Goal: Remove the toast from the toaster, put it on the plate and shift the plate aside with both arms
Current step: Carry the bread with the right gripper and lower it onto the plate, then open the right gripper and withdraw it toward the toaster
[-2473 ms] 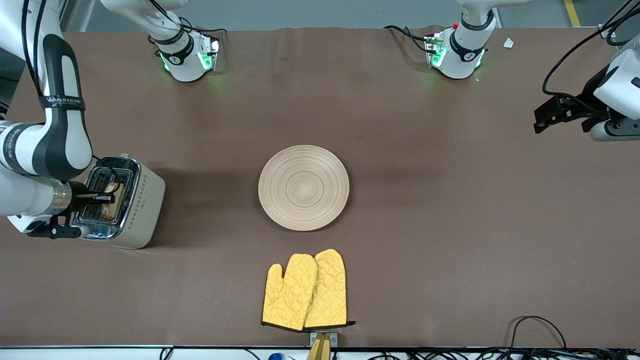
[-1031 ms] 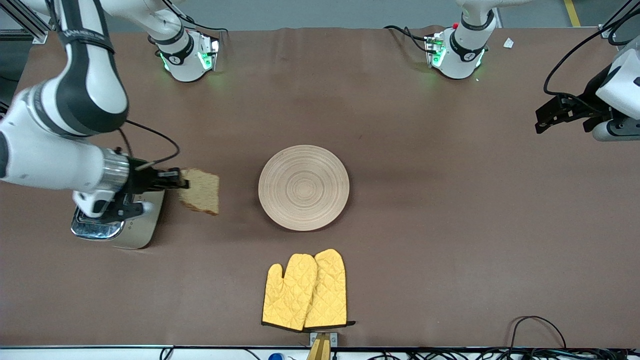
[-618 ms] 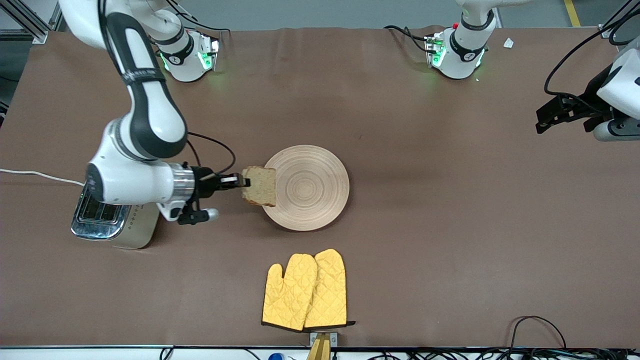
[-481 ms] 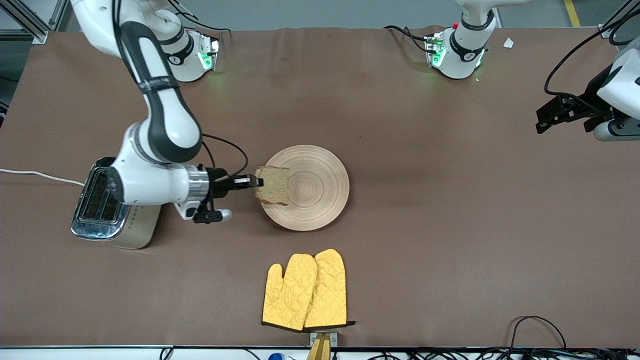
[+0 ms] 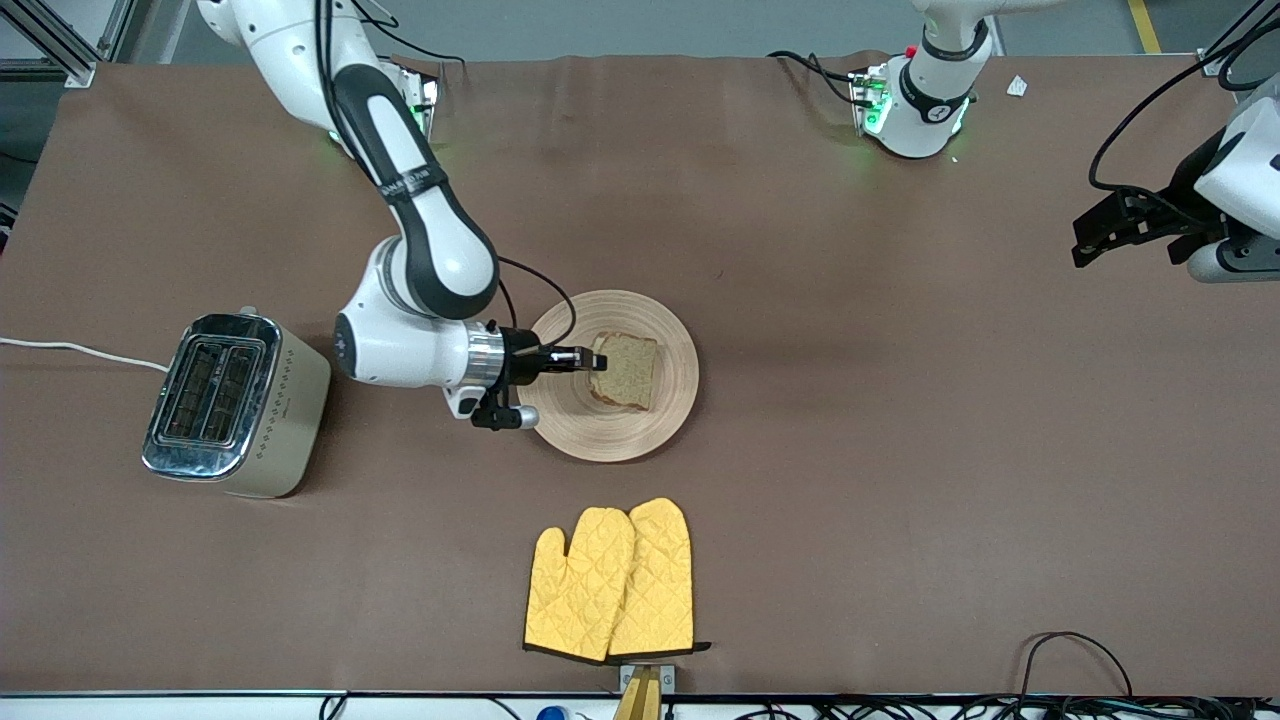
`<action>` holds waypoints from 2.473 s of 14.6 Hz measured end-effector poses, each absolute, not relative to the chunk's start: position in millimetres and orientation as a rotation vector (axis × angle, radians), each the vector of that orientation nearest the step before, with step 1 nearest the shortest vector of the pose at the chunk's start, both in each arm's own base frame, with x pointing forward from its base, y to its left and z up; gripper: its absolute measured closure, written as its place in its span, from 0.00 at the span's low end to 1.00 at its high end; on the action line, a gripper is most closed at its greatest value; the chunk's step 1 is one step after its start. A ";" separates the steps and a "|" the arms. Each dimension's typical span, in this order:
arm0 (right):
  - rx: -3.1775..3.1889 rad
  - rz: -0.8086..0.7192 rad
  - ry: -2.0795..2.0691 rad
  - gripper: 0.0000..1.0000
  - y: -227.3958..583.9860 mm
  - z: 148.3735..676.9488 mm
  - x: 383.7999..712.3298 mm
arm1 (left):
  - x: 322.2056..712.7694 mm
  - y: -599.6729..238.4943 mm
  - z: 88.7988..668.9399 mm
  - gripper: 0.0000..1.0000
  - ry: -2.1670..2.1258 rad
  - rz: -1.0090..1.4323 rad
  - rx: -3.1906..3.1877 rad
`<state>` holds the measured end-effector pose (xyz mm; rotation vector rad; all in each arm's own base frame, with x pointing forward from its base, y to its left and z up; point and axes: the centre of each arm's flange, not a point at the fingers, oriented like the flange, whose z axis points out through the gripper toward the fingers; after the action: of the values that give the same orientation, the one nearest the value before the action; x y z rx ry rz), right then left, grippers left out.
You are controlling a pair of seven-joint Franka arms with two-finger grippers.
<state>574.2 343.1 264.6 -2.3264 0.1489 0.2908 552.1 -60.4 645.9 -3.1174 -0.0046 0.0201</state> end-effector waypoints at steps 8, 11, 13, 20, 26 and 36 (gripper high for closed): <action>-2.415 0.248 0.085 0.44 287.2 230.7 587.2 | 553.2 -49.2 645.9 0.00 -0.036 0.021 -3.117; -2.555 0.183 -0.004 0.15 250.0 243.4 606.5 | 553.2 -53.3 645.2 0.00 -0.030 0.027 -3.142; -2.666 0.102 -0.068 0.00 212.9 270.7 626.4 | 554.2 -57.2 642.4 0.00 -0.024 0.040 -3.169; -2.956 -0.001 -0.092 0.00 58.9 368.3 655.1 | 572.8 -82.1 600.7 0.00 0.005 0.210 -3.335; -3.020 0.088 -0.058 0.00 -15.2 488.9 647.6 | 605.2 -121.3 525.8 0.00 0.168 0.420 -3.524; -3.073 -0.013 -0.075 0.00 -49.1 582.2 618.7 | 635.3 -188.2 355.1 0.00 0.433 0.489 -3.762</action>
<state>618.7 -49.1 582.2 -3.0731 -0.0745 -0.0129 635.3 -188.2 355.1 -3.7617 0.4332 0.4893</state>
